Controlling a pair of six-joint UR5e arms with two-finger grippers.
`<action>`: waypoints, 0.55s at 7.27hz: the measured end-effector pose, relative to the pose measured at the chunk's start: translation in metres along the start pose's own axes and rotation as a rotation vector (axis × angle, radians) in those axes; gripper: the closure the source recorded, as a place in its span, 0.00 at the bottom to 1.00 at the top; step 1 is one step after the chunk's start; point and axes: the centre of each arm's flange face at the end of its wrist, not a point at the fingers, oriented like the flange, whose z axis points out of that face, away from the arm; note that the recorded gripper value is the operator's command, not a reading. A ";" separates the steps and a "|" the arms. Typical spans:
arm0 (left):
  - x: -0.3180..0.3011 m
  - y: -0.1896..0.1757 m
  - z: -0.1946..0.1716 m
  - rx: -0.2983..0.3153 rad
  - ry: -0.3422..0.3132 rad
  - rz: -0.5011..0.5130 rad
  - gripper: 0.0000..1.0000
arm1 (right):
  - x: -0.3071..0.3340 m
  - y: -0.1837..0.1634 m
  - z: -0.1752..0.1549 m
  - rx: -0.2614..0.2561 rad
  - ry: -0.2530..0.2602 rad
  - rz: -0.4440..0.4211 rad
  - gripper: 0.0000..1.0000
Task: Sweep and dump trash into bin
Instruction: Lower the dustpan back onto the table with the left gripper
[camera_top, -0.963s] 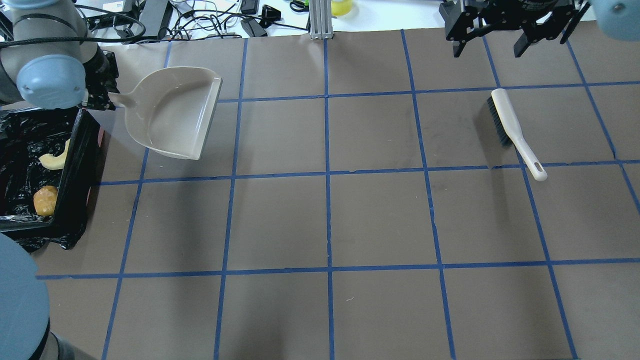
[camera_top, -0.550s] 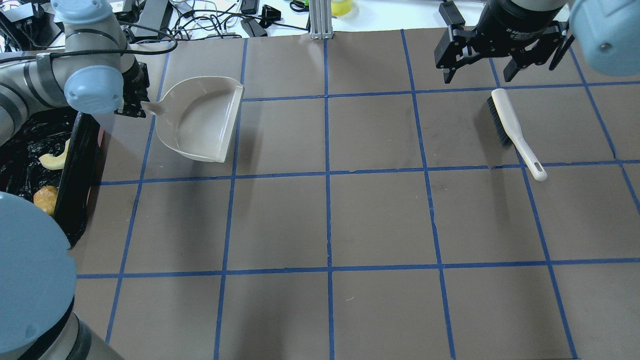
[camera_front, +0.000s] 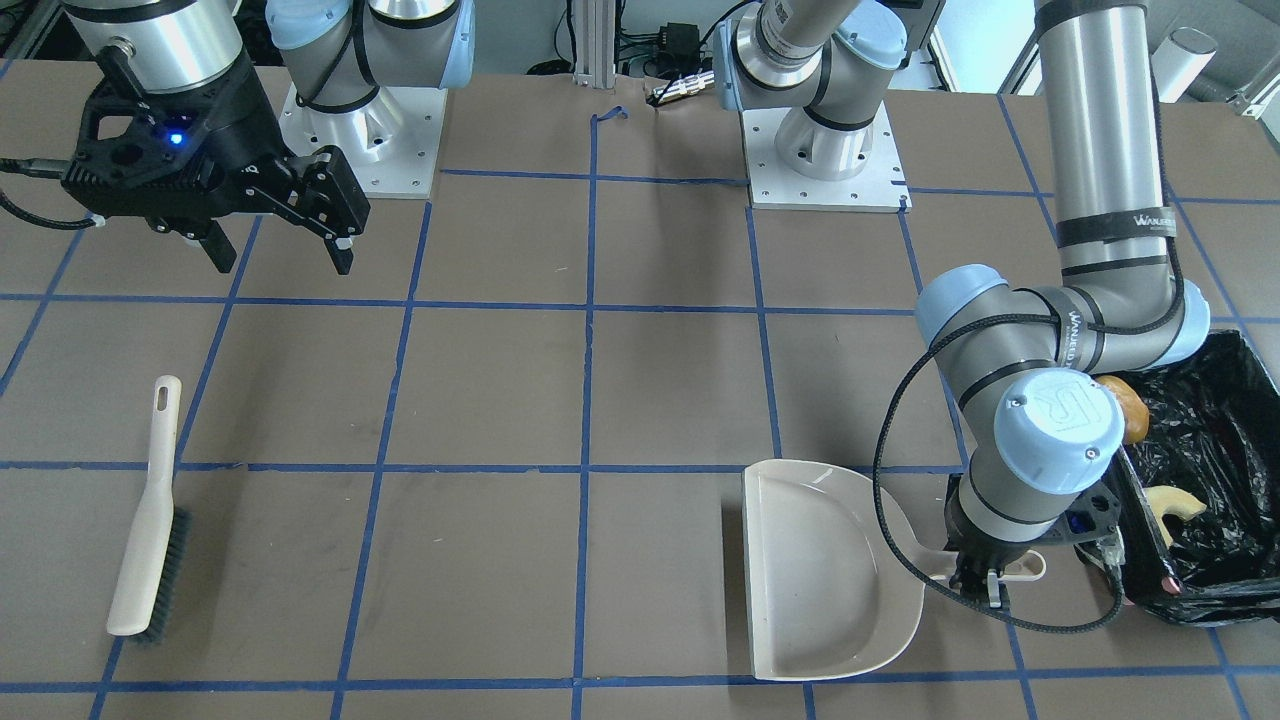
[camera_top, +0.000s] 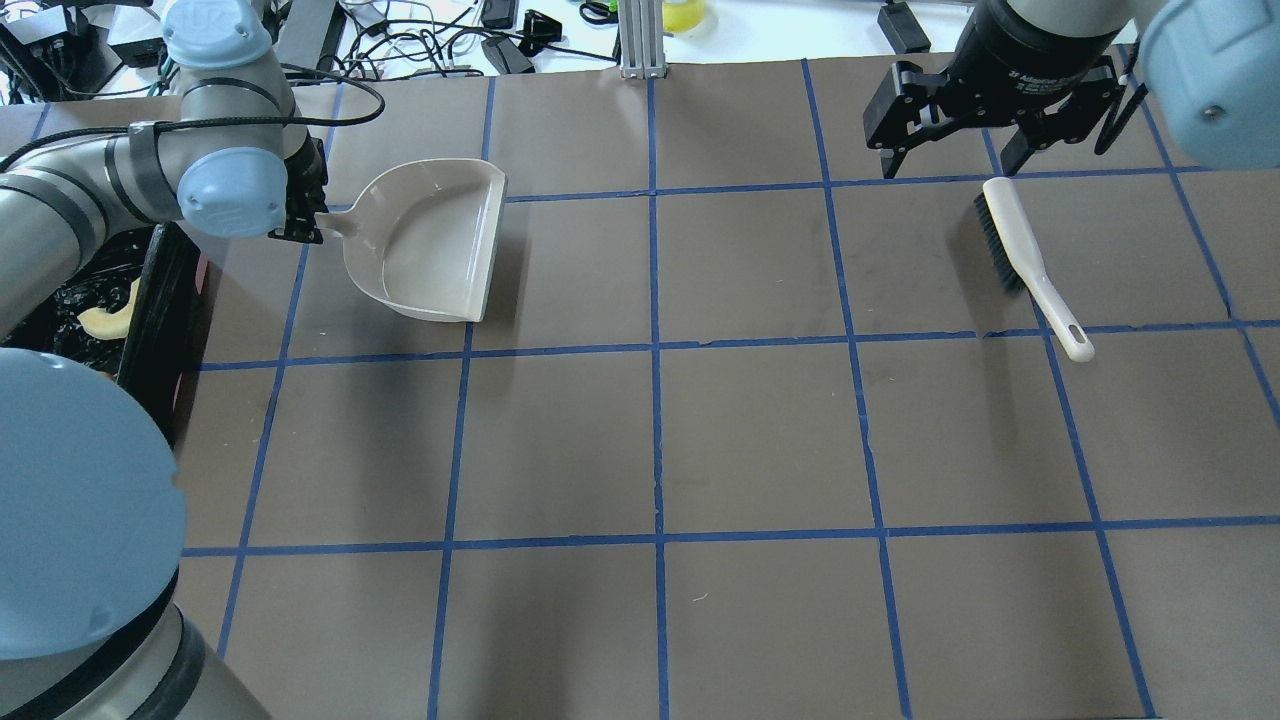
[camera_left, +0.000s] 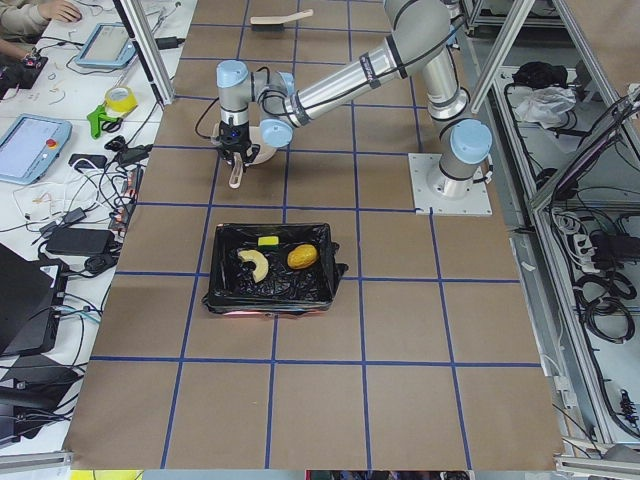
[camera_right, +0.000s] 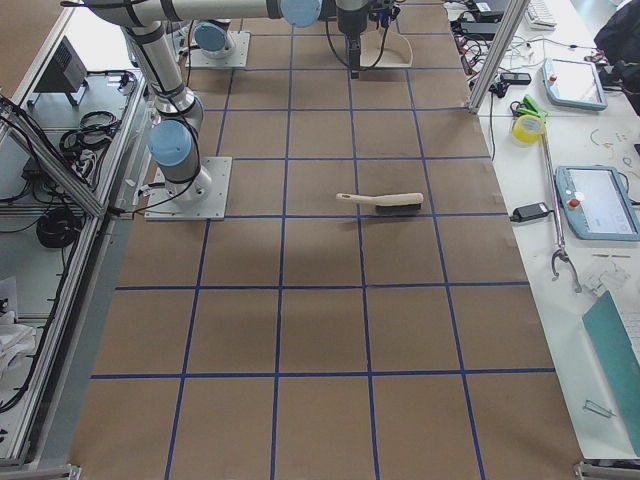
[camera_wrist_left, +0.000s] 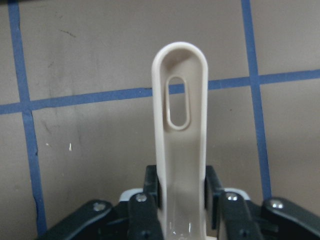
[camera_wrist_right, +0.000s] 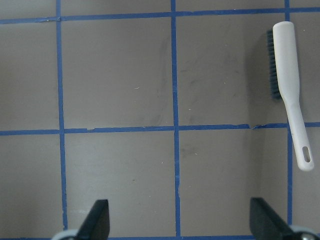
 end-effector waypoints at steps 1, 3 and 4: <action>0.002 0.003 0.004 0.004 0.005 -0.010 1.00 | -0.001 0.002 0.002 -0.008 -0.003 -0.002 0.00; 0.008 0.005 0.011 0.010 0.015 -0.017 1.00 | -0.002 0.007 0.004 -0.021 -0.005 -0.001 0.00; 0.009 0.005 0.015 0.011 0.014 -0.017 1.00 | -0.002 0.009 0.003 -0.033 -0.005 -0.001 0.00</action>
